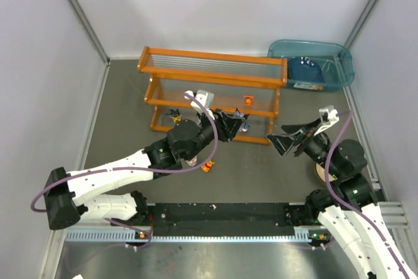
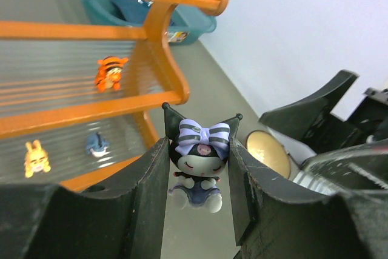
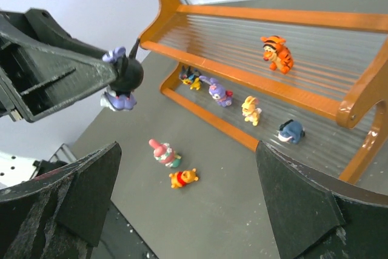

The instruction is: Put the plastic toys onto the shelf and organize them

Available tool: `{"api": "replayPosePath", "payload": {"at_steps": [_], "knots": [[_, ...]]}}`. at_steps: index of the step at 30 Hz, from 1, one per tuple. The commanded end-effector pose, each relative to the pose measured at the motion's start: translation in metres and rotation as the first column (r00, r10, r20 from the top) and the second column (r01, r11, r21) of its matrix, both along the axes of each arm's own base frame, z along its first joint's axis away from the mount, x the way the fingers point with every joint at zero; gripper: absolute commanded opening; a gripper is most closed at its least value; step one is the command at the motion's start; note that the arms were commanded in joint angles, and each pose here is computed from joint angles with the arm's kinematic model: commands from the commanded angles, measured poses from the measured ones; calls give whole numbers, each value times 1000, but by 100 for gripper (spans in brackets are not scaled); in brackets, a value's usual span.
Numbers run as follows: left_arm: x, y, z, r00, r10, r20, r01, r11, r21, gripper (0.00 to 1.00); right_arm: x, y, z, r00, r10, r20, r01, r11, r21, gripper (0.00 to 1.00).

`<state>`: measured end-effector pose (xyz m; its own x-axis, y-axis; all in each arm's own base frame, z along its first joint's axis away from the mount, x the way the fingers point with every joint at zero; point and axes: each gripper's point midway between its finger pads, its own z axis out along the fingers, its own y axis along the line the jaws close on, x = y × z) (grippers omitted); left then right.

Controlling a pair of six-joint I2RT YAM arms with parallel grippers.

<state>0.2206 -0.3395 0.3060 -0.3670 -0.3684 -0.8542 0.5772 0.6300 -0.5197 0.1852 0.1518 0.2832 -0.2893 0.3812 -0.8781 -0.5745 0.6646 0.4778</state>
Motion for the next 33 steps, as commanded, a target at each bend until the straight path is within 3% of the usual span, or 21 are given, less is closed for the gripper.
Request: {"api": "replayPosePath", "payload": {"at_steps": [1, 16, 33], "knots": [[-1, -14, 61, 997, -16, 72, 28, 987, -157, 0, -10, 13, 32, 994, 90, 62, -93, 995, 39, 94], [-2, -70, 70, 990, -116, 75, 128, 977, -169, 0, -5, 29, 41, 989, 130, 66, -132, 991, 22, 93], [-21, -92, 69, 976, -209, 60, 217, 954, -208, 0, 3, 28, 37, 992, 108, 63, -109, 994, 22, 73]]}}
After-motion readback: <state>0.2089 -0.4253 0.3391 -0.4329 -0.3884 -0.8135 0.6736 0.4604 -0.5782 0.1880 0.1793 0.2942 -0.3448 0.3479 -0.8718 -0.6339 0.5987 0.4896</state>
